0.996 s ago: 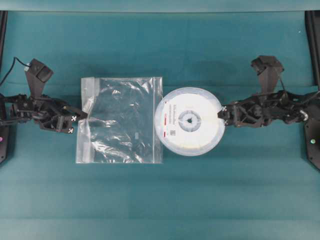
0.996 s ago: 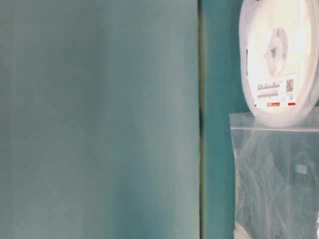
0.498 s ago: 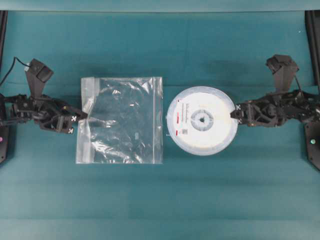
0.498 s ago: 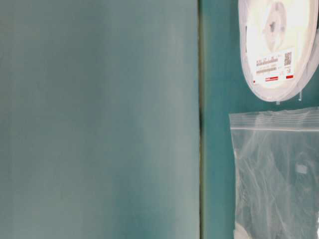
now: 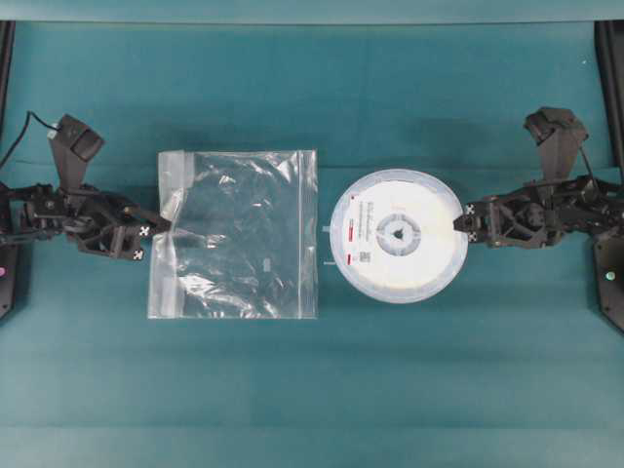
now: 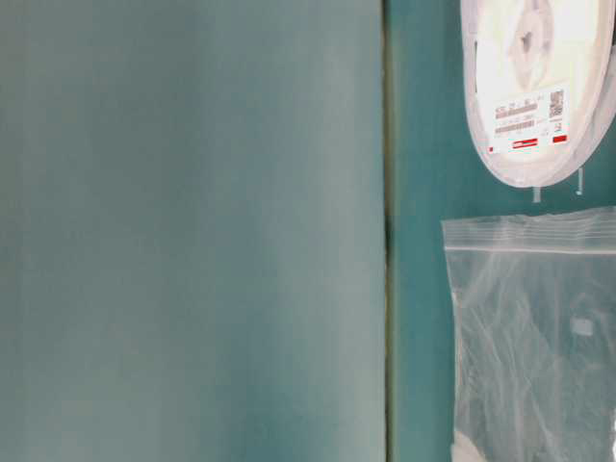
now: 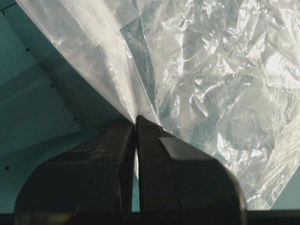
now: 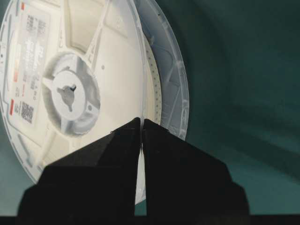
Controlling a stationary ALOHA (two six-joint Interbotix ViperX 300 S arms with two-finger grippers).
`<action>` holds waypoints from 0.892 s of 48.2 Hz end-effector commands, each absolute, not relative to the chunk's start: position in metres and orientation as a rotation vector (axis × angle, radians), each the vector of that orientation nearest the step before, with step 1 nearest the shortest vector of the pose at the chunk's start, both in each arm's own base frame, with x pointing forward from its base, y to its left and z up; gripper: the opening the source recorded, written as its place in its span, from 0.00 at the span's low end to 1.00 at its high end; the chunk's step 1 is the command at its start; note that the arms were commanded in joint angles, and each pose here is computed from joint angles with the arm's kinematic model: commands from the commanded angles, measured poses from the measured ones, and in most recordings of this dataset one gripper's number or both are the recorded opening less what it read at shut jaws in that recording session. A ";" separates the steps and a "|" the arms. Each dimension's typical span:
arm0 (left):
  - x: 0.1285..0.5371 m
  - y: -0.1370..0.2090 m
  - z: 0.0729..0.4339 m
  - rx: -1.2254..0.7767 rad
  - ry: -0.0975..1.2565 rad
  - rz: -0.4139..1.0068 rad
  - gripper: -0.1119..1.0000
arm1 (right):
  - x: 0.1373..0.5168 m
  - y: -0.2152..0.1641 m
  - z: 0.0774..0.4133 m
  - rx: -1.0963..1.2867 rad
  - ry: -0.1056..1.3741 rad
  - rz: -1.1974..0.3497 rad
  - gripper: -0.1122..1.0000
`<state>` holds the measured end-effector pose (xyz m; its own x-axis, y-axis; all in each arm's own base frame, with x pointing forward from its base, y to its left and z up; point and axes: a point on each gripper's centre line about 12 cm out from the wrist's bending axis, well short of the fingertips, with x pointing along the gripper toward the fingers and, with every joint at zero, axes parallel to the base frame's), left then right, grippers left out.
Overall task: Take out the reel from the clear zip bag.
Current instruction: 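Release the reel on the table and open both grippers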
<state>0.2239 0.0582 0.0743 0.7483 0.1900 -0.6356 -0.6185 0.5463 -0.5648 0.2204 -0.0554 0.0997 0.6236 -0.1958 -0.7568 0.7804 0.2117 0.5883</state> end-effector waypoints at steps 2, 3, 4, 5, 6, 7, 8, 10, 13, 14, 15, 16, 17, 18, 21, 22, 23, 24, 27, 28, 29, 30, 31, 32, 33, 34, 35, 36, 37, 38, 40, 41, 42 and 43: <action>0.229 0.059 0.079 -0.864 0.531 0.496 0.11 | 0.223 -0.058 0.103 1.181 0.584 -0.742 0.13; 0.229 0.059 0.079 -0.864 0.530 0.495 0.11 | 0.223 -0.058 0.103 1.182 0.585 -0.744 0.13; 0.229 0.059 0.079 -0.864 0.530 0.495 0.11 | 0.223 -0.058 0.103 1.184 0.584 -0.744 0.13; 0.229 0.059 0.079 -0.864 0.530 0.495 0.11 | 0.223 -0.058 0.103 1.184 0.586 -0.744 0.13; 0.229 0.059 0.079 -0.864 0.531 0.496 0.11 | 0.224 -0.058 0.103 1.184 0.583 -0.742 0.13; 0.229 0.059 0.079 -0.864 0.531 0.496 0.11 | 0.223 -0.058 0.103 1.184 0.586 -0.744 0.14; 0.229 0.059 0.079 -0.864 0.531 0.496 0.11 | 0.224 -0.058 0.103 1.186 0.584 -0.743 0.16; 0.229 0.059 0.079 -0.864 0.531 0.496 0.11 | 0.224 -0.058 0.103 1.193 0.584 -0.744 0.21; 0.229 0.059 0.079 -0.864 0.531 0.496 0.11 | 0.224 -0.058 0.103 1.201 0.585 -0.747 0.33; 0.229 0.059 0.079 -0.864 0.530 0.495 0.11 | 0.224 -0.058 0.103 1.202 0.585 -0.747 0.38; 0.229 0.059 0.079 -0.864 0.530 0.494 0.11 | 0.225 -0.058 0.104 1.204 0.584 -0.747 0.43; 0.229 0.059 0.078 -0.864 0.533 0.497 0.11 | 0.225 -0.057 0.104 1.204 0.587 -0.745 0.48; 0.230 0.059 0.079 -0.864 0.529 0.493 0.11 | 0.226 -0.057 0.105 1.204 0.586 -0.742 0.54; 0.229 0.059 0.079 -0.864 0.530 0.495 0.11 | 0.226 -0.057 0.105 1.204 0.590 -0.741 0.59; 0.229 0.059 0.079 -0.864 0.531 0.496 0.11 | 0.229 -0.056 0.107 1.199 0.589 -0.730 0.76; 0.229 0.059 0.079 -0.864 0.528 0.495 0.11 | 0.230 -0.056 0.107 1.197 0.587 -0.727 0.81; 0.229 0.059 0.079 -0.864 0.528 0.495 0.11 | 0.231 -0.056 0.109 1.195 0.584 -0.723 0.85; 0.229 0.059 0.079 -0.864 0.528 0.495 0.11 | 0.232 -0.056 0.109 1.195 0.584 -0.721 0.88; 0.229 0.059 0.079 -0.864 0.528 0.495 0.11 | 0.232 -0.056 0.110 1.194 0.581 -0.720 0.95; 0.230 0.059 0.080 -0.864 0.527 0.493 0.11 | 0.232 -0.056 0.110 1.194 0.581 -0.720 0.96; 0.229 0.059 0.079 -0.864 0.528 0.495 0.11 | 0.232 -0.057 0.109 1.196 0.581 -0.723 0.96; 0.230 0.059 0.079 -0.864 0.529 0.493 0.11 | 0.232 -0.056 0.110 1.196 0.579 -0.720 0.95; 0.230 0.059 0.080 -0.864 0.527 0.494 0.11 | 0.232 -0.057 0.110 1.197 0.577 -0.720 0.94; 0.230 0.059 0.080 -0.864 0.527 0.494 0.11 | 0.232 -0.056 0.110 1.196 0.577 -0.719 0.94; 0.230 0.059 0.080 -0.864 0.525 0.494 0.11 | 0.232 -0.057 0.110 1.198 0.575 -0.721 0.94; 0.230 0.059 0.080 -0.863 0.526 0.492 0.11 | 0.232 -0.056 0.111 1.198 0.576 -0.719 0.94; 0.230 0.059 0.080 -0.864 0.524 0.493 0.11 | 0.232 -0.056 0.111 1.198 0.575 -0.717 0.94; 0.230 0.059 0.080 -0.864 0.524 0.493 0.11 | 0.232 -0.056 0.112 1.200 0.575 -0.717 0.94; 0.231 0.059 0.081 -0.864 0.522 0.492 0.11 | 0.232 -0.056 0.112 1.200 0.573 -0.715 0.94; 0.231 0.059 0.081 -0.862 0.522 0.490 0.11 | 0.232 -0.056 0.113 1.200 0.570 -0.714 0.94; 0.231 0.059 0.082 -0.861 0.517 0.489 0.11 | 0.232 -0.057 0.114 1.201 0.564 -0.711 0.94; 0.232 0.059 0.082 -0.860 0.516 0.487 0.11 | 0.232 -0.057 0.115 1.202 0.561 -0.710 0.94; 0.231 0.059 0.083 -0.860 0.514 0.488 0.11 | 0.232 -0.057 0.116 1.202 0.558 -0.708 0.94; 0.231 0.059 0.083 -0.860 0.513 0.487 0.11 | 0.232 -0.057 0.117 1.203 0.554 -0.707 0.94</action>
<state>0.2264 0.0587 0.0773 0.7569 0.1915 -0.6249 -0.6098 0.5508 -0.5699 0.2277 -0.0556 0.1087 0.6435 -0.1869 -0.7423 0.7649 0.1944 0.6141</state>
